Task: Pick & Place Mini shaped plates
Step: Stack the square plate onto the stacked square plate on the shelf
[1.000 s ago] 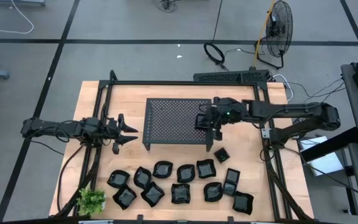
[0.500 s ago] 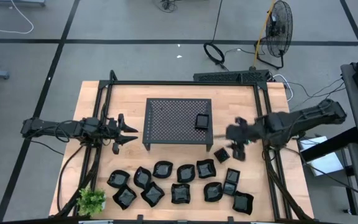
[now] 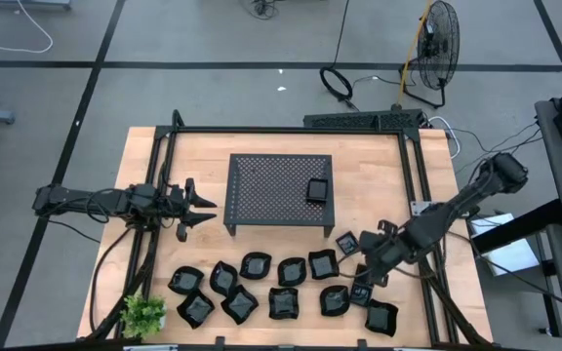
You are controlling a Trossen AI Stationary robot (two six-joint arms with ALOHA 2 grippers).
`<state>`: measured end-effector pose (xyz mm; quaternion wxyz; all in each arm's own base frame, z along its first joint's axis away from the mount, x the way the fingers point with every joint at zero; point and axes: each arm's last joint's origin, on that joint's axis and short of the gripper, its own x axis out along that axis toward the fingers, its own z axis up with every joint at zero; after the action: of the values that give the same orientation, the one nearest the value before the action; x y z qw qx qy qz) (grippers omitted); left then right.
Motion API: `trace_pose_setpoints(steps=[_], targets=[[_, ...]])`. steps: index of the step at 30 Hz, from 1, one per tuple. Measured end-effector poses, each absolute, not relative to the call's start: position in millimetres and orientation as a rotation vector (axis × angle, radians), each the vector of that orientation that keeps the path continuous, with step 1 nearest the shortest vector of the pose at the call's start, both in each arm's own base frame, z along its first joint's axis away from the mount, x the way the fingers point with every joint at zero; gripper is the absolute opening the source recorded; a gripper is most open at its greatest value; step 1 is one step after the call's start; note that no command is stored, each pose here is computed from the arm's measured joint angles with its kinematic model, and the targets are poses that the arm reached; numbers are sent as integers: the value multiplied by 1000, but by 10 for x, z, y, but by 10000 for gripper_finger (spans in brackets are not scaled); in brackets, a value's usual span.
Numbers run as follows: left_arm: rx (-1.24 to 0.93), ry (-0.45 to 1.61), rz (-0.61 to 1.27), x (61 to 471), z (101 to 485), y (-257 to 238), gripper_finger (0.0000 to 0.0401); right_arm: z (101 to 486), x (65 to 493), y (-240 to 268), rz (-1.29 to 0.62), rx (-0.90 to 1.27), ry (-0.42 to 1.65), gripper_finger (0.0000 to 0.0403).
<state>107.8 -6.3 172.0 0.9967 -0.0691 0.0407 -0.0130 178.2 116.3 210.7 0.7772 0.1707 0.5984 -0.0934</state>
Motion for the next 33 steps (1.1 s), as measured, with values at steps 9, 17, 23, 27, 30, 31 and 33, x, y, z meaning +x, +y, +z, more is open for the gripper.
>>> trace_pose_setpoints(steps=[9, 17, 23, 27, 30, 31, 33], targets=[[-138, 81, -26, 1078, 1720, -63, 145, 1777, 1814, 1209, -150, 419, 1331, 137], [-138, 81, -26, 1078, 1720, -63, 145, 1578, 1820, 1213, -140, 368, 1358, 137], [-138, 81, -26, 1078, 1720, -63, 145, 1558, 1854, 1237, -104, 357, 1341, 137], [-138, 81, -26, 1078, 1720, -63, 145, 1557, 1850, 1236, -101, 354, 1348, 137], [-138, 81, -26, 1078, 1720, -63, 145, 1557, 1848, 1241, -83, 359, 1360, 136], [-138, 81, -26, 1078, 1720, -63, 145, 1557, 1848, 1241, -83, 358, 1360, 136], [-138, 81, -26, 1078, 1720, -63, 145, 1557, 1847, 1241, -84, 360, 1361, 133]])
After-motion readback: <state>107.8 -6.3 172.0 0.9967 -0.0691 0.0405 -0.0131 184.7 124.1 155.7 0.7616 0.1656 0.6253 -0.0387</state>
